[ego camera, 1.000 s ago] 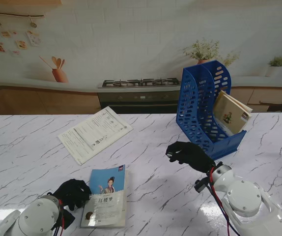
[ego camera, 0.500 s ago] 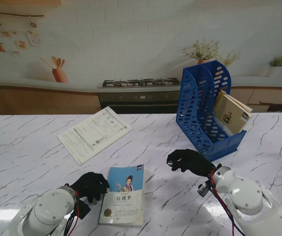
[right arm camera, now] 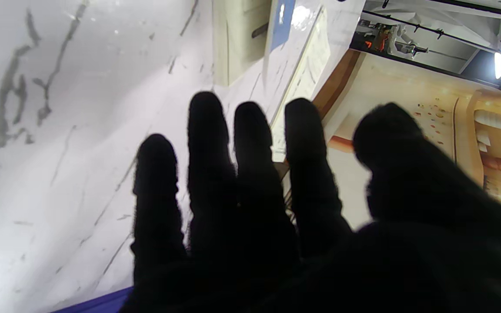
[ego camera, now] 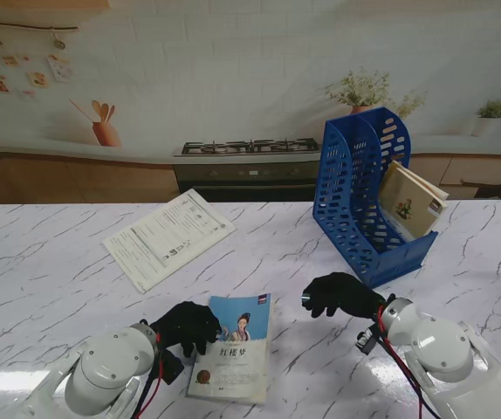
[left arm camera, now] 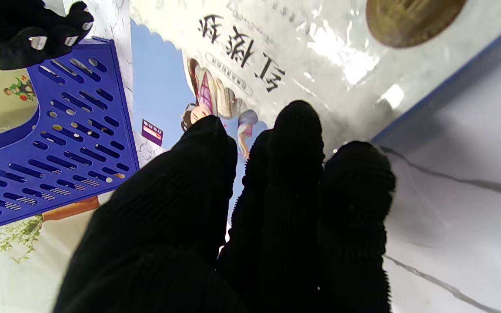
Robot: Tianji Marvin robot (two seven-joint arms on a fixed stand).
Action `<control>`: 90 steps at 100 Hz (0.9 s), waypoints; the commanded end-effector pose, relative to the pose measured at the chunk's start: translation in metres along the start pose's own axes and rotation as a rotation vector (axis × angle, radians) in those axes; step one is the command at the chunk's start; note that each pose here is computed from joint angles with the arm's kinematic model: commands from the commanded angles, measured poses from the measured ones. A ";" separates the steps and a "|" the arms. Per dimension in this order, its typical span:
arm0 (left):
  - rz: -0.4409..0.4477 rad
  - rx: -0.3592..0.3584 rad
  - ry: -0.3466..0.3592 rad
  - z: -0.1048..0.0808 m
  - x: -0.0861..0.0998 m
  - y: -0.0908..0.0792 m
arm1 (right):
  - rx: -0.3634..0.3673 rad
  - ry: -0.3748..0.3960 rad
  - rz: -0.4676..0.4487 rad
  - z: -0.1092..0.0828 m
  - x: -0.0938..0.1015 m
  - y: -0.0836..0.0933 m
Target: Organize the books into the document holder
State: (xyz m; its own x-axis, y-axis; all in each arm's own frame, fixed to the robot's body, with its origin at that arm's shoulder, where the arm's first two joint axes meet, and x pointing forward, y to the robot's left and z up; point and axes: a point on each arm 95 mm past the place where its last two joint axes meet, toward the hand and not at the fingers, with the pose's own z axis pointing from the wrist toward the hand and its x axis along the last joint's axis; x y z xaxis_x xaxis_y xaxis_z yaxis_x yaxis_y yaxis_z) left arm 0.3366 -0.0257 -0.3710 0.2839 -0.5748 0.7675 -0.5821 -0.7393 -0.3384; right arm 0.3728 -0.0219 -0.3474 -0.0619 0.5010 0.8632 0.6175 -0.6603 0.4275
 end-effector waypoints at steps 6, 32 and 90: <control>-0.006 -0.056 0.033 0.000 0.004 0.010 | 0.040 0.004 0.025 0.003 -0.005 -0.011; -0.038 -0.111 0.051 0.006 0.005 0.022 | 0.106 0.000 0.049 0.008 -0.008 -0.021; -0.044 0.046 -0.058 -0.020 -0.017 0.006 | 0.225 0.029 0.048 0.026 -0.009 -0.040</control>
State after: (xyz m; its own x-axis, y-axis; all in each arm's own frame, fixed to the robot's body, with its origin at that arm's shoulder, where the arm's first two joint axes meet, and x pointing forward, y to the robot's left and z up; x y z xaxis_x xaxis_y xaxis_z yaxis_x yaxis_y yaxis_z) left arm 0.3146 -0.0076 -0.3653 0.3563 -0.5729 0.7382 -0.4852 -0.7886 -0.3778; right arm 0.3713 0.0071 -0.3754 -0.0468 0.4630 0.8851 0.7660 -0.5521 0.3293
